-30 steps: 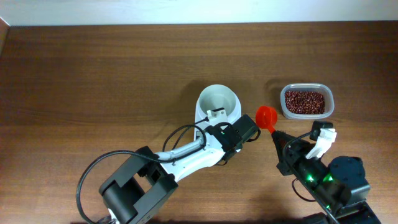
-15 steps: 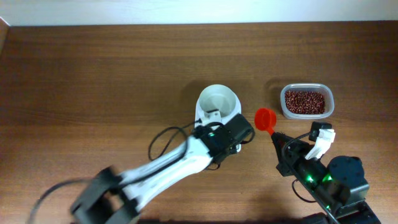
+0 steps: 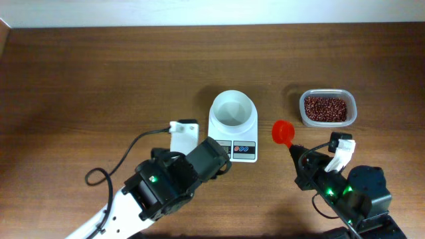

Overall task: Scoop and weigh 50g on scale
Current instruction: 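Withdraw the left gripper from the scale toward the left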

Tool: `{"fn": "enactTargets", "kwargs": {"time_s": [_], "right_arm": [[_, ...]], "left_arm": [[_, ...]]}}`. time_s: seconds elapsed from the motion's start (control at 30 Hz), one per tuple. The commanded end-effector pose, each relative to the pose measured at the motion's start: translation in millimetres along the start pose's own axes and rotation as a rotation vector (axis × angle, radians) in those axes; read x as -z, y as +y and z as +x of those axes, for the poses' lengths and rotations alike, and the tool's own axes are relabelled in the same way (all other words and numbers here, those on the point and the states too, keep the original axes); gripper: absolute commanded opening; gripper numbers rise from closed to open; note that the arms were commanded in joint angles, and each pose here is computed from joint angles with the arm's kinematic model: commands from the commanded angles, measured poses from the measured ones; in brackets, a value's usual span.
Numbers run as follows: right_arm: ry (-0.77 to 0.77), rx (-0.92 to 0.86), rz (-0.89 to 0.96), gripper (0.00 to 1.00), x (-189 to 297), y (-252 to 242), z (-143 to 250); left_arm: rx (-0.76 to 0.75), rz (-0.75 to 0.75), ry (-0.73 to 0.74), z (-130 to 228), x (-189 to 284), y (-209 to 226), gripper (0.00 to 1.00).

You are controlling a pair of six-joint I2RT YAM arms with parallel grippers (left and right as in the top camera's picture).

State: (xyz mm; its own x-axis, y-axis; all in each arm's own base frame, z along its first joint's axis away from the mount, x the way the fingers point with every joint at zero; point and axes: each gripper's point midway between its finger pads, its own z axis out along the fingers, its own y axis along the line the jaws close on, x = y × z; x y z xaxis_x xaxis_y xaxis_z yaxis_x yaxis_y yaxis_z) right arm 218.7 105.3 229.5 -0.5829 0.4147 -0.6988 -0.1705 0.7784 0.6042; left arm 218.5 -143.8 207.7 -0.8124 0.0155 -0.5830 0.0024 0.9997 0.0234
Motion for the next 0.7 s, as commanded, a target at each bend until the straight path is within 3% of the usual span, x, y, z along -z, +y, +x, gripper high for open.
{"fn": "enactTargets", "kwargs": {"time_s": [0.0,0.07,0.1,0.17,0.53,0.67], "right_arm": [[-0.013,0.01,-0.004,0.04,4.4,3.2,-5.1],[-0.005,0.008,0.001,0.04,4.4,1.9,-3.1],[-0.002,0.007,0.003,0.04,4.4,1.4,-2.4],[0.013,0.003,0.014,0.04,4.4,-1.3,1.3],[0.025,0.0,0.023,0.04,4.5,-3.4,4.2],[0.027,-0.005,0.02,0.04,4.5,-2.9,4.7]], "left_arm": [[-0.453,0.187,0.082,9.8,3.9,-13.0,0.99],[-0.707,0.57,0.135,31.1,24.5,-46.4,0.99],[-0.721,0.593,0.12,27.6,24.5,-45.7,0.99],[-0.679,0.384,0.083,3.1,2.4,-11.2,0.99],[-0.736,0.372,-0.086,-31.4,21.2,4.9,0.99],[-0.752,0.498,-0.102,-32.3,24.1,2.4,0.99]]}}
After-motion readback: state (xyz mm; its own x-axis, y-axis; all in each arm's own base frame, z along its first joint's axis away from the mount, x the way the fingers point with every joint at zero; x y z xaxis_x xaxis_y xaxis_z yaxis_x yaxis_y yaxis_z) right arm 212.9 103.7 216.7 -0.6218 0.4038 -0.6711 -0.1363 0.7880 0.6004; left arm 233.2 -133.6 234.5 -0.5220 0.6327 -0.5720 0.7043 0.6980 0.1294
